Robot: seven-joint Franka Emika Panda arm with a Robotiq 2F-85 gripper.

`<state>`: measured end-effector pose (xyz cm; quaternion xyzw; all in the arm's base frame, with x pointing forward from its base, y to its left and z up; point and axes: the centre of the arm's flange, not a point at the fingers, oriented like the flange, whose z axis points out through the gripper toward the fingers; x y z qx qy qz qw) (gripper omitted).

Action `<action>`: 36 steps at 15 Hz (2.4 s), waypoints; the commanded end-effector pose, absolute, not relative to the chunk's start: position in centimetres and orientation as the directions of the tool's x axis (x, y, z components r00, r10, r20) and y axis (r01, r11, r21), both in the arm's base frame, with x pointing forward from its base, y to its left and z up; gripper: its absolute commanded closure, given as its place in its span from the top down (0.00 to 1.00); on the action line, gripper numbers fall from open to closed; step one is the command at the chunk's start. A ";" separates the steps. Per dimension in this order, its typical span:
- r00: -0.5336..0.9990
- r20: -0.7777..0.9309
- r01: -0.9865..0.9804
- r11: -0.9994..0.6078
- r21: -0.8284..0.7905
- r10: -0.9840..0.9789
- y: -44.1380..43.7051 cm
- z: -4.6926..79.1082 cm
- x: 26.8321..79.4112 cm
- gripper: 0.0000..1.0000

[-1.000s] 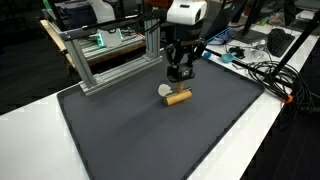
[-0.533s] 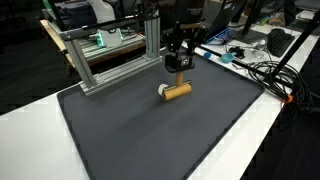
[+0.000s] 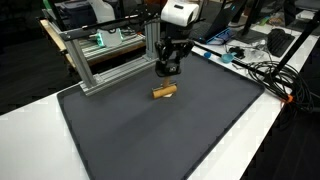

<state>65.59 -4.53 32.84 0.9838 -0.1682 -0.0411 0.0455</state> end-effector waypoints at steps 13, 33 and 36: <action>0.937 -0.272 -0.191 -0.973 0.127 -0.219 -3.8 33.8 62.4 0.22; 0.867 -0.217 0.465 -0.885 0.028 0.448 2.0 42.2 63.3 0.47; 0.834 -0.077 0.549 -0.835 0.018 0.547 2.6 42.3 61.7 0.22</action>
